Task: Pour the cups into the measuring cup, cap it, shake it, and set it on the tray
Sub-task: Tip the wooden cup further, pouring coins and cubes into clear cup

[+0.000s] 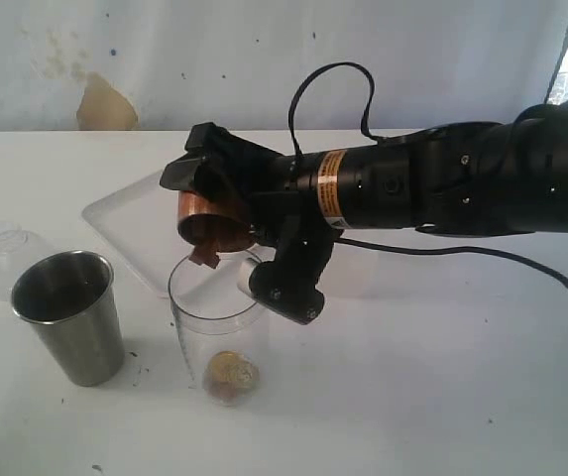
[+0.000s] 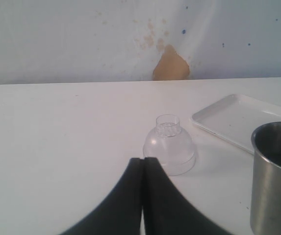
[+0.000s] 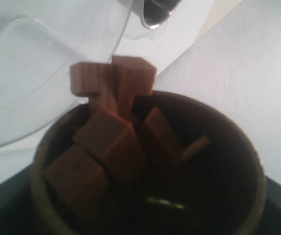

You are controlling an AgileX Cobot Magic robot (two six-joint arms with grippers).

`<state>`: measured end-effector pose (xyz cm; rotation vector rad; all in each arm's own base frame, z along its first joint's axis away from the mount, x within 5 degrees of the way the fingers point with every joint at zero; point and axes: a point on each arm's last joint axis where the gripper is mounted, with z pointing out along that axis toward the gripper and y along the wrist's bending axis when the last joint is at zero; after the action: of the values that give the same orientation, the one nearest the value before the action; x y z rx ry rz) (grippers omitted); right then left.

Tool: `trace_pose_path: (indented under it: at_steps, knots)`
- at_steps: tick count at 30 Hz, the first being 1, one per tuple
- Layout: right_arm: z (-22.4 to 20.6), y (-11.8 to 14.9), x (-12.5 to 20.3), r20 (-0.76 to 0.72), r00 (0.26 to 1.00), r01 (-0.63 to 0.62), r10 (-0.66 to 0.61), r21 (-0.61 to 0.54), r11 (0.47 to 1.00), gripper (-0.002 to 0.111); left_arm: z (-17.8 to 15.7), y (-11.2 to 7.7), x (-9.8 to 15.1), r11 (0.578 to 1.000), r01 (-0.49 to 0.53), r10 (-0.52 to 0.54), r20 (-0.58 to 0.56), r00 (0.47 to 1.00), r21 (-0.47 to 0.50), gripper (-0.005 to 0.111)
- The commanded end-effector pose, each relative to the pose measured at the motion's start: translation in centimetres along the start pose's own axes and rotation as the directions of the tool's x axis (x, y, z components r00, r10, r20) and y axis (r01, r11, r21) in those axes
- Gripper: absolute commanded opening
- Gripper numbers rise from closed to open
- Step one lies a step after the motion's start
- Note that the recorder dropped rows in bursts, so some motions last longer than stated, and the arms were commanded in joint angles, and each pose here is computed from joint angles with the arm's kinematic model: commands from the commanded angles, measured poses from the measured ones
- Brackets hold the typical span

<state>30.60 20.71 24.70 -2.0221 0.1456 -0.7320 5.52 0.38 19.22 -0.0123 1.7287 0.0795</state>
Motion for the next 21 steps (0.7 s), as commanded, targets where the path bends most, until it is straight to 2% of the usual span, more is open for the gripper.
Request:
trace_pose_path:
  at_steps: [1, 13, 21]
  knots:
    - [-0.32, -0.84, 0.26, -0.006, 0.999, -0.040, 0.040, 0.036, 0.999, 0.000, 0.02, -0.04, 0.03, 1.000, 0.005, -0.005, 0.010, 1.000, 0.006, 0.000]
    - [-0.32, -0.84, 0.26, -0.006, 0.999, -0.049, 0.049, 0.036, 0.998, 0.000, 0.02, -0.04, 0.03, 1.000, 0.005, -0.005, 0.010, 1.000, 0.006, 0.000]
    - [-0.54, -1.04, 0.35, -0.021, 0.980, 0.198, -0.197, 0.034, 0.980, 0.000, 0.02, -0.04, 0.03, 1.000, 0.005, -0.005, 0.010, 1.000, 0.006, 0.000]
